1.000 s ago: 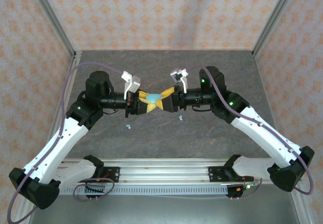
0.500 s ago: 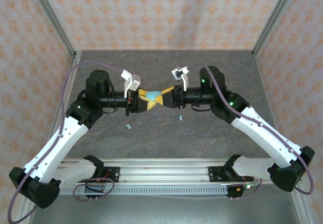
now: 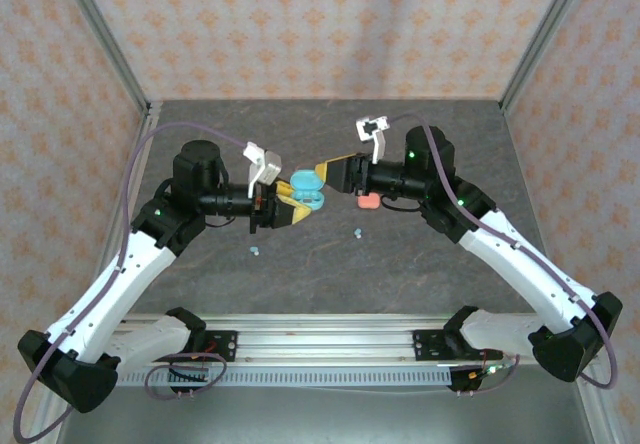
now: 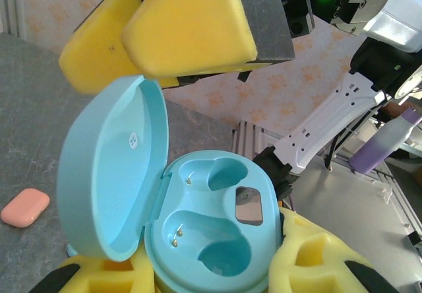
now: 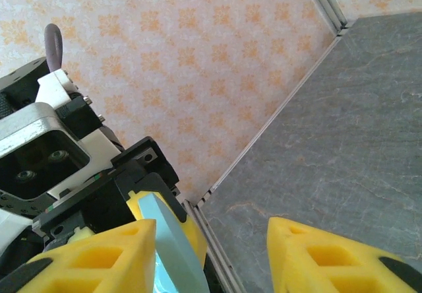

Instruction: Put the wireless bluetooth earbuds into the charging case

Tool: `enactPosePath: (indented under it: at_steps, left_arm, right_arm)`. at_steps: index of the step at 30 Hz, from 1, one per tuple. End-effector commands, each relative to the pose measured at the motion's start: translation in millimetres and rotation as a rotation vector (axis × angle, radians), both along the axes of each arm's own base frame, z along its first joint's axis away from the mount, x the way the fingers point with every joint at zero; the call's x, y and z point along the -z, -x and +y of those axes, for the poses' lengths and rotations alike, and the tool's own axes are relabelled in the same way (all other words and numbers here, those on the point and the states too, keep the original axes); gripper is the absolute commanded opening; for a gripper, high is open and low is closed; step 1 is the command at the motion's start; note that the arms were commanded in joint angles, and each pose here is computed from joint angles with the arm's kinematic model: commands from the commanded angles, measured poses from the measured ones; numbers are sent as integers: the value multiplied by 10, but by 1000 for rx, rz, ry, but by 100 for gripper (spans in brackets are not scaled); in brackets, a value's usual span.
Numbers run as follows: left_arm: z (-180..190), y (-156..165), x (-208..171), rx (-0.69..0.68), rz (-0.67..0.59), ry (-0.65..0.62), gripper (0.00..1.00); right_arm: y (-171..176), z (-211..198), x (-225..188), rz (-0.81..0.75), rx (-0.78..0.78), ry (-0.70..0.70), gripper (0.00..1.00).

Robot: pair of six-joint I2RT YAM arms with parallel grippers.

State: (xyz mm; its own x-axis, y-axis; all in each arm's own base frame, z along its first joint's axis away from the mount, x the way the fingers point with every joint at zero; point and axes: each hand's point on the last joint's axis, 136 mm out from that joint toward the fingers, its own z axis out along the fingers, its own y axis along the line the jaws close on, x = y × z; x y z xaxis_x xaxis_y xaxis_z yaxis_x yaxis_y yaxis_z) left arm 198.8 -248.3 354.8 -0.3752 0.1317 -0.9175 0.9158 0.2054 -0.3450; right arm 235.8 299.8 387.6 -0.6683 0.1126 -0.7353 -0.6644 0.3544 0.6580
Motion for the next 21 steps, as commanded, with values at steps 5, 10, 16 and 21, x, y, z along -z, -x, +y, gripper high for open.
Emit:
enactPosePath:
  at_steps: [5,10,16,21]
  left_arm:
    - [17,19,-105,-9,-103,8,9]
    - [43,-106,77,-76,-135,-9,8]
    - [55,-190,166,-118,-150,-12,8]
    - [51,-215,198,-123,-152,-13,7]
  right_arm:
    - [-93,-208,-61,7,133,-11,53]
    - [15,-304,-72,24,143,-16,55]
    - [112,-358,28,49,132,18,55]
    - [340,-228,228,17,7,90,60]
